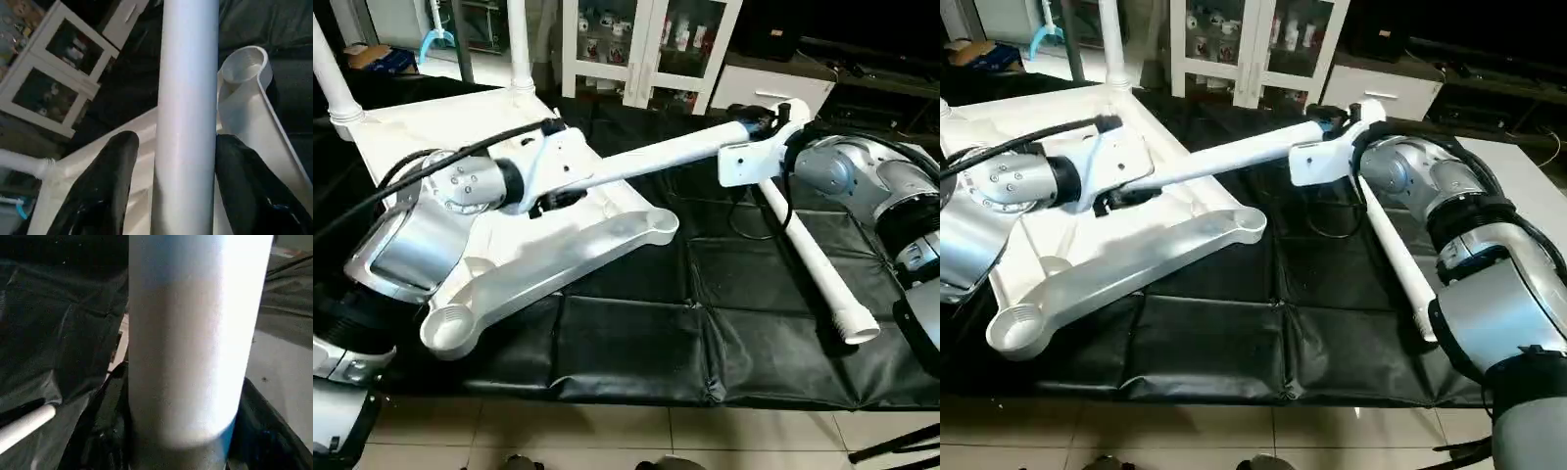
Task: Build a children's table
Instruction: Pick table leg
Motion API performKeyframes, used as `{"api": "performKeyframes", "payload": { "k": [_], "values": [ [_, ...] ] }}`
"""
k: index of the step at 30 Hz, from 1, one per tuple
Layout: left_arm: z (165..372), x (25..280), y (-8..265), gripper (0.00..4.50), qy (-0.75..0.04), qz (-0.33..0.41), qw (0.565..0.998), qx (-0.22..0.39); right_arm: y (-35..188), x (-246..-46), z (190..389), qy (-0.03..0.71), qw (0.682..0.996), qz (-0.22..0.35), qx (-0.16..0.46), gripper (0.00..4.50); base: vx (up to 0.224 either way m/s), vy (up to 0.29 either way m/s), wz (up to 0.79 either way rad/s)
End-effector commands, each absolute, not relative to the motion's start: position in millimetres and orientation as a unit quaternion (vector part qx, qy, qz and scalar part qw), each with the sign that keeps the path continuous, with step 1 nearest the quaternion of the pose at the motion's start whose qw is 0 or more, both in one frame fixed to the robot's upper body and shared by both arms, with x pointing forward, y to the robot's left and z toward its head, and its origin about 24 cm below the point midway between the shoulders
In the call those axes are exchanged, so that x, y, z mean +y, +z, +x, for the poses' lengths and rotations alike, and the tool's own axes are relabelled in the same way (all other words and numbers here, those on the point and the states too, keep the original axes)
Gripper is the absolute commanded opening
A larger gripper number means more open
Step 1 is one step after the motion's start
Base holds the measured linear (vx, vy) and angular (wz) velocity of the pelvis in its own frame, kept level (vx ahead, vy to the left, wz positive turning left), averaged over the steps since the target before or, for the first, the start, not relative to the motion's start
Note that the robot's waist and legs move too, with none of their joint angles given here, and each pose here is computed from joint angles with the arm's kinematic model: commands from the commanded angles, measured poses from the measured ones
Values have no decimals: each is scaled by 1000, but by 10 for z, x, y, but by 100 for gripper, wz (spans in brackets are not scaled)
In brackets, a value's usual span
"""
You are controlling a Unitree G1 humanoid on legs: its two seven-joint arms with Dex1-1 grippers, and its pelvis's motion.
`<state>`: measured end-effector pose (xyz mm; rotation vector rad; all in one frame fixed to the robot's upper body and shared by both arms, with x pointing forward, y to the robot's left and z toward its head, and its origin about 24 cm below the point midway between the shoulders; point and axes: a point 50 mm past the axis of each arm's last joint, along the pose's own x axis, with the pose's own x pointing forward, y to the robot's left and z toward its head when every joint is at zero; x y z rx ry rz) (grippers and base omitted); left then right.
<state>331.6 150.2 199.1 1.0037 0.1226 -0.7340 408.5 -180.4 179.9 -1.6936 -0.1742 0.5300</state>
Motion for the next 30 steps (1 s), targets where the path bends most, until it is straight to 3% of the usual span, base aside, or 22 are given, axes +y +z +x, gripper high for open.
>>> {"api": "performKeyframes", "payload": {
  "k": [1,3,4,6,7,8,9,10,12,15,17,18,19,20,21,22,23,24,26,27,30],
  "values": [
    [3334,1487,2266,281,-317,480,818,5,1660,-2017,4051,236,612,-755,-20,187,0,0,0],
    [3327,1441,2319,281,-323,481,815,-18,1558,-2224,4026,219,617,-755,36,187,0,0,0],
    [3327,1441,2319,281,-323,481,815,-18,1558,-2224,4026,219,617,-755,36,187,0,0,0],
    [3333,1415,2368,281,-320,476,818,-36,1536,-2334,4017,197,642,-739,61,186,0,0,0],
    [3345,1402,2415,281,-312,466,826,-53,1537,-2402,4015,177,674,-714,76,186,0,0,0],
    [3359,1383,2494,281,-299,449,838,-80,1544,-2495,4011,144,729,-662,92,186,0,0,0],
    [3358,1380,2504,281,-299,444,841,-83,1545,-2504,4009,142,734,-658,93,186,0,0,0],
    [3353,1362,2565,281,-297,413,855,-101,1544,-2546,4002,128,761,-628,98,186,0,0,0],
    [3322,1336,2767,281,-286,271,905,-161,1515,-2549,3999,103,871,-473,89,186,0,0,0],
    [3313,1353,2819,281,-284,197,922,-174,1482,-2498,4003,102,917,-378,76,186,0,0,0],
    [3309,1388,2821,315,-286,138,932,-175,1443,-2431,4008,103,946,-301,65,186,0,0,0],
    [3292,1417,2794,315,-299,78,936,-171,1448,-2322,4012,111,964,-239,28,186,0,0,0],
    [3292,1417,2794,315,-299,78,936,-171,1448,-2322,4012,111,964,-239,28,186,0,0,0],
    [3309,1469,2730,329,-291,-13,943,-164,1510,-2114,3984,136,977,-162,-38,186,0,0,0],
    [3316,1485,2703,329,-287,-43,943,-160,1538,-2049,3961,145,978,-136,-61,186,0,0,0],
    [3337,1470,2640,357,-282,-69,945,-154,1583,-1902,3896,178,972,-121,-92,186,0,0,0],
    [3357,1390,2572,357,-290,-87,941,-149,1630,-1748,3799,208,962,-122,-130,186,0,0,0],
    [3357,1390,2572,362,-290,-87,941,-149,1630,-1748,3799,208,962,-122,-130,186,0,0,0],
    [3375,1227,2509,377,-301,-119,934,-153,1670,-1546,3631,246,947,-115,-172,186,0,0,0],
    [3373,1199,2504,399,-304,-122,932,-154,1671,-1535,3616,247,945,-119,-176,186,0,0,0],
    [3349,1002,2489,401,-336,-134,920,-151,1680,-1476,3512,244,936,-146,-207,186,0,0,0]
  ]
}}
